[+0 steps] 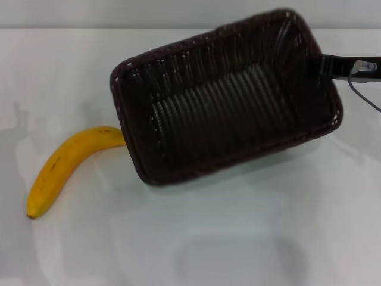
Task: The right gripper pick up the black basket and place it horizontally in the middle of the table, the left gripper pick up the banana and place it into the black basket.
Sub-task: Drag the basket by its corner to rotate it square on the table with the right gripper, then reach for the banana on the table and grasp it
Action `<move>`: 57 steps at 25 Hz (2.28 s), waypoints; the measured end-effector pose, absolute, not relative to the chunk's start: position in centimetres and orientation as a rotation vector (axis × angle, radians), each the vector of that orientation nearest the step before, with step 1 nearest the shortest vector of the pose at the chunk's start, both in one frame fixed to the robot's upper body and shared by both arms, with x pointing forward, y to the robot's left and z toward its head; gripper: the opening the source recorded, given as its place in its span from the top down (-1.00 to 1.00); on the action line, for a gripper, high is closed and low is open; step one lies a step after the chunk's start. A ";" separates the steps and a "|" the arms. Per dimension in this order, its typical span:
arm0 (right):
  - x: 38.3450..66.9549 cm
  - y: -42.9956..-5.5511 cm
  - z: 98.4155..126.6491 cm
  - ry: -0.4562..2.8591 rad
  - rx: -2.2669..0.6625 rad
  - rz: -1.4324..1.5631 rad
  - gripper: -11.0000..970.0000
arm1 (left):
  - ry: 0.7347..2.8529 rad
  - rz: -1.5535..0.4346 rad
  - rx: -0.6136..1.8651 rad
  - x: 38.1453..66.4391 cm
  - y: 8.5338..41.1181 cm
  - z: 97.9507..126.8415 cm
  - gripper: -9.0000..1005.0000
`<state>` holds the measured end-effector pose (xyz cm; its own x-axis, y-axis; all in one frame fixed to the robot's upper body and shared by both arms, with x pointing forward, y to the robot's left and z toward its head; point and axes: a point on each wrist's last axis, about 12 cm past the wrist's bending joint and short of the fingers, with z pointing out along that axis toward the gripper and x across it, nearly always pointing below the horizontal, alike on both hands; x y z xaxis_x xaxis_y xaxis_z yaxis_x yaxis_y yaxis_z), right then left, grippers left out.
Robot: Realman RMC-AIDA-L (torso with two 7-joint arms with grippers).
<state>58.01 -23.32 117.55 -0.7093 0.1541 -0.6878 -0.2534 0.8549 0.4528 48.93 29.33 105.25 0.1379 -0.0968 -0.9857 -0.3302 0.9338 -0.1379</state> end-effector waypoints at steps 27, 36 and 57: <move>61.8 -27.8 118.2 1.932 -0.195 0.297 -0.68 | 1.435 0.190 -0.338 49.8 29.4 105.6 -0.76; 62.6 -30.6 116.4 1.785 -0.105 0.079 -0.67 | 1.399 0.216 -0.329 50.1 29.4 106.3 -0.76; 61.2 -31.5 114.9 1.474 0.089 -0.254 -0.66 | 1.239 0.248 -0.308 50.2 29.3 108.5 -0.76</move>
<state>61.23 -31.48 114.87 0.0758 -0.1148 -0.9905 0.2231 0.9701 -0.0953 50.16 29.26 108.48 0.3084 0.0182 -0.9511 -0.3488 0.9324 -0.0952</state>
